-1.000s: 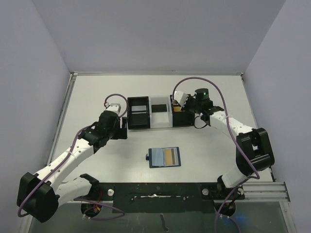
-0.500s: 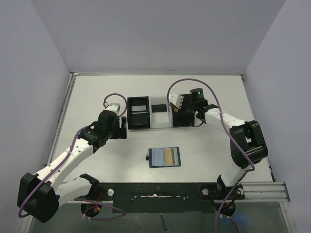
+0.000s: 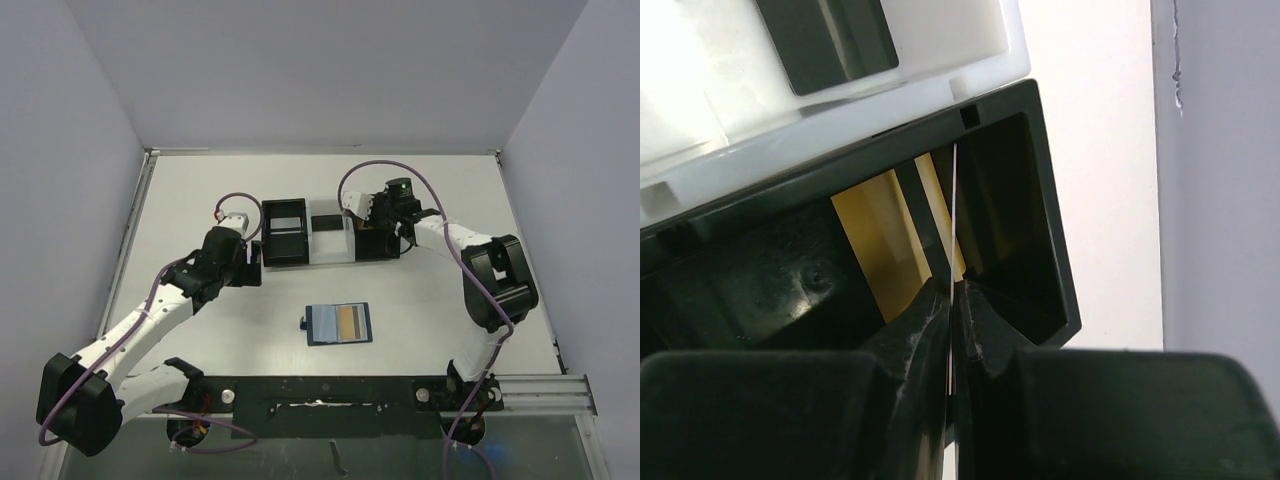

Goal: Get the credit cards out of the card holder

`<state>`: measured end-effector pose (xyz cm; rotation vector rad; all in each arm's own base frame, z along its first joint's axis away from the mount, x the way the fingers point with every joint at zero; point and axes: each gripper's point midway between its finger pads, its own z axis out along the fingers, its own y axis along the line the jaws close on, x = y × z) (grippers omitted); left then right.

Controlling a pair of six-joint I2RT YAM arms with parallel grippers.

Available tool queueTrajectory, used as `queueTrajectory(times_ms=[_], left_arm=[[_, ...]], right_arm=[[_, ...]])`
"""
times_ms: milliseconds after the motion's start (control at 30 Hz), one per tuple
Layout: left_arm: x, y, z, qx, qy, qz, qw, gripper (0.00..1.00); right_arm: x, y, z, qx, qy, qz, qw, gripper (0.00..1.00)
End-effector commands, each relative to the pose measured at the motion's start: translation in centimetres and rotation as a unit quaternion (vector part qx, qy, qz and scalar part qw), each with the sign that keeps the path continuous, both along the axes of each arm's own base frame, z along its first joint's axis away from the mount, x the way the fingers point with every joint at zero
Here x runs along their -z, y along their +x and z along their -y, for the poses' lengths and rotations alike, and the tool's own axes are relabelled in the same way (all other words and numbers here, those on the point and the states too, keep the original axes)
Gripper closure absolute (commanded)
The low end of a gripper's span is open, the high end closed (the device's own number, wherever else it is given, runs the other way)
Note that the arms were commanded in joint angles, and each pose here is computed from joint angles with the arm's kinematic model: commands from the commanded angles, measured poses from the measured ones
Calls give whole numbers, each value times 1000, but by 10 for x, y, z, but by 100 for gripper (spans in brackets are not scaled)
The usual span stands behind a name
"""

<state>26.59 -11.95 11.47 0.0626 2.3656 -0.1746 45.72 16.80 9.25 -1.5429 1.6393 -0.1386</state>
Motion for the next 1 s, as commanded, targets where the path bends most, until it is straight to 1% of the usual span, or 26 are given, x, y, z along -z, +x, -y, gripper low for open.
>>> queueTrajectory(times_ms=[0, 200, 333, 367, 433, 667, 833, 967], left_arm=[[-15, 12, 6, 6, -15, 26, 1000, 27], [-13, 12, 6, 8, -14, 23, 1000, 27], [-13, 13, 6, 7, -15, 22, 1000, 27], [-13, 13, 6, 7, -14, 22, 1000, 27], [-13, 13, 6, 7, -14, 22, 1000, 27], [-13, 12, 4, 3, -11, 22, 1000, 26], [-11, 12, 5, 6, -13, 18, 1000, 26], [-10, 12, 7, 9, -15, 15, 1000, 26]], right_arm=[[-16, 27, 2, -1, -24, 52, 998, 97], [-12, 36, 4, -3, -50, 58, 997, 97], [1, 32, 2, -11, -71, 44, 996, 94], [3, 30, 1, -11, -70, 42, 997, 93], [7, 26, 0, -8, -64, 37, 997, 87], [18, 19, 0, -5, -74, 13, 997, 82], [9, 15, 2, -3, -61, 11, 998, 74], [9, 10, 7, 1, -60, 1, 998, 72]])
